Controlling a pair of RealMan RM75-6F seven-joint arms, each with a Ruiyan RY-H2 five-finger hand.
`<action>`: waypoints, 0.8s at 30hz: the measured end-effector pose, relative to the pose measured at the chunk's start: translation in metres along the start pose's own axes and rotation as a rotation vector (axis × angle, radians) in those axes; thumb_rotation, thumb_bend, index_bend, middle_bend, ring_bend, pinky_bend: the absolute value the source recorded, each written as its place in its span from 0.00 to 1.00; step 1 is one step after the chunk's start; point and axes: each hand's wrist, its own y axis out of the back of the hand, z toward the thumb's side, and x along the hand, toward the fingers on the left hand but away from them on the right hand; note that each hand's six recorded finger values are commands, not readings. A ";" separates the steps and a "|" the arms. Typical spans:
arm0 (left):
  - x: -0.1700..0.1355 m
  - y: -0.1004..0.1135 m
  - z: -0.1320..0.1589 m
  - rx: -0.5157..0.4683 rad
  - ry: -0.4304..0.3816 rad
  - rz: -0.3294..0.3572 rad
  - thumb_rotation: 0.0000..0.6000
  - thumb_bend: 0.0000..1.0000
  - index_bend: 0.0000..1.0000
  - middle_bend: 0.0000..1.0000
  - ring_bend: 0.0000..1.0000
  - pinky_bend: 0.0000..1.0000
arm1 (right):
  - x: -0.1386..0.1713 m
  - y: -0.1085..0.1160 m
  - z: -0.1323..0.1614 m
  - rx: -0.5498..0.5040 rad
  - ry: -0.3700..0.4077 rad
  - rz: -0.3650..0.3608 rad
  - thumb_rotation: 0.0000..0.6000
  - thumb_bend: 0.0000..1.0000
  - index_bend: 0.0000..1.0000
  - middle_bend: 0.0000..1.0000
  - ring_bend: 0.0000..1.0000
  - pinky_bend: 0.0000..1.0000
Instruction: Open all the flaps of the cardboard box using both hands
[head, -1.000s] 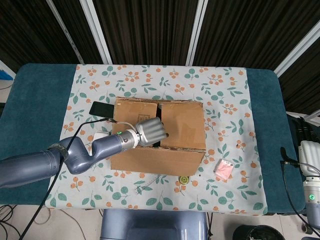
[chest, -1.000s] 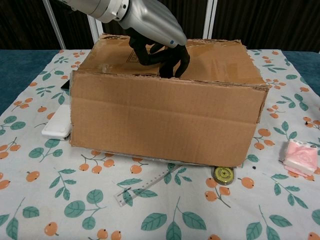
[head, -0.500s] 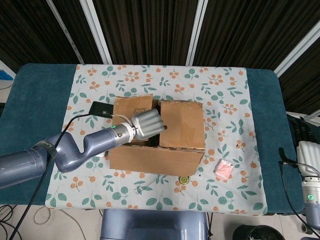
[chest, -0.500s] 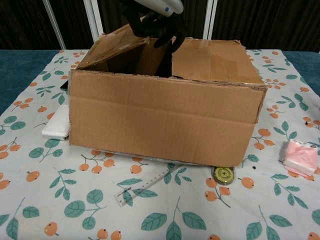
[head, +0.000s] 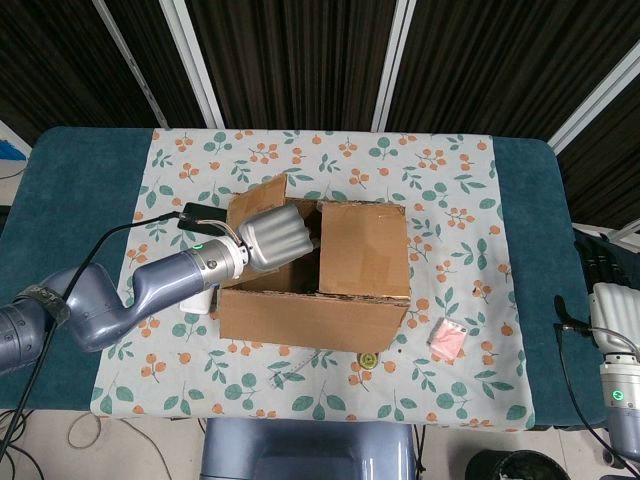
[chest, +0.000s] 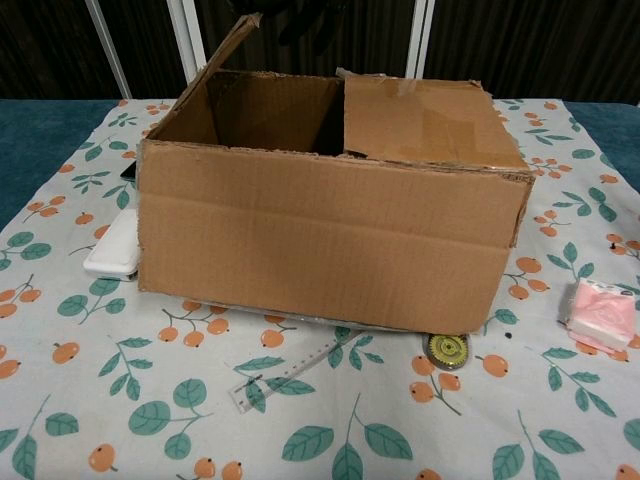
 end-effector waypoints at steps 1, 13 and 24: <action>-0.001 0.000 0.000 -0.001 0.000 0.000 1.00 0.91 0.32 0.44 0.46 0.49 | 0.000 0.000 0.000 0.000 0.001 0.001 1.00 0.46 0.00 0.00 0.00 0.18; -0.018 0.007 -0.006 -0.009 0.012 -0.012 1.00 0.91 0.32 0.43 0.46 0.49 | 0.001 -0.001 0.001 -0.004 0.001 0.002 1.00 0.46 0.00 0.00 0.00 0.18; -0.049 0.012 -0.015 0.038 0.037 -0.030 1.00 0.91 0.32 0.43 0.46 0.49 | 0.001 -0.002 0.001 -0.007 0.003 0.006 1.00 0.47 0.00 0.00 0.00 0.18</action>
